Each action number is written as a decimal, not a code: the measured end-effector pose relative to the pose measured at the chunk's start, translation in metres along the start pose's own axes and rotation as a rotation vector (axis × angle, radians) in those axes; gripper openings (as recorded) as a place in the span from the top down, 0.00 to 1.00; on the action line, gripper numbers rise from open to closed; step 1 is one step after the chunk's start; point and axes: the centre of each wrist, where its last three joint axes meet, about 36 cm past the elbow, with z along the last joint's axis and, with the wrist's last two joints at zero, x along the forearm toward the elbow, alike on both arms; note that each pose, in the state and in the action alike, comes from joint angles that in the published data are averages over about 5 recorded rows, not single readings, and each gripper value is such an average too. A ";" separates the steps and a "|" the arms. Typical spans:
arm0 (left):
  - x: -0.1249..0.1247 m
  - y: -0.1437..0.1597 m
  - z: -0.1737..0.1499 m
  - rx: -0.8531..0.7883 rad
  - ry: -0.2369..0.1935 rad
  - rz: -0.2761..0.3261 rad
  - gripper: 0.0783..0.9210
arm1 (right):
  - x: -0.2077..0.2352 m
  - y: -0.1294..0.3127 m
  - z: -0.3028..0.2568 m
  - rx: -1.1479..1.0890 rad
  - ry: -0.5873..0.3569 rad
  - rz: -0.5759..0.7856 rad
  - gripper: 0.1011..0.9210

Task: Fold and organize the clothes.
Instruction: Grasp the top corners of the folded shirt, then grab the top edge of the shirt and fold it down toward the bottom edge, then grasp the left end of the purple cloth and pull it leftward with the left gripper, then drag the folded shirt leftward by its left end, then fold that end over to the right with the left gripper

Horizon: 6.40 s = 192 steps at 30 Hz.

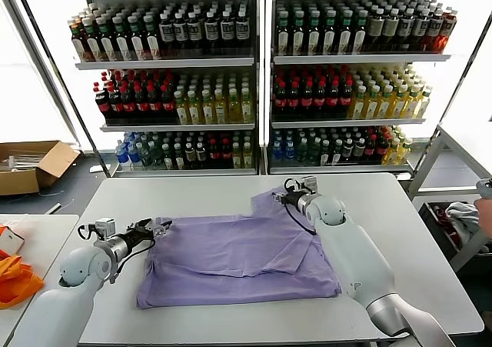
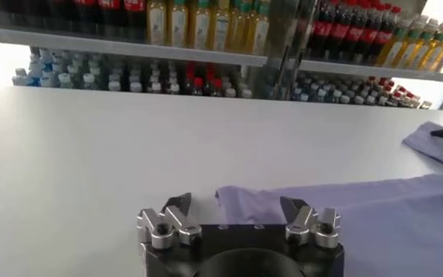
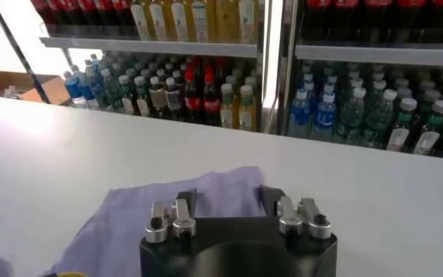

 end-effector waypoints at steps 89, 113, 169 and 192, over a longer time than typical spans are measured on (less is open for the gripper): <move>0.170 -0.101 0.089 -0.029 -0.142 -0.202 0.24 | 0.311 0.024 0.166 -0.081 -0.475 0.116 0.17; 0.135 -0.166 0.137 0.113 -0.069 -0.358 0.56 | 0.337 0.024 0.179 -0.076 -0.579 0.164 0.12; 0.170 -0.043 0.003 -0.169 -0.361 -0.159 0.98 | 0.350 0.031 0.181 -0.067 -0.600 0.198 0.12; 0.099 -0.133 0.061 -0.009 -0.179 0.051 0.94 | 0.348 0.036 0.191 -0.099 -0.584 0.216 0.12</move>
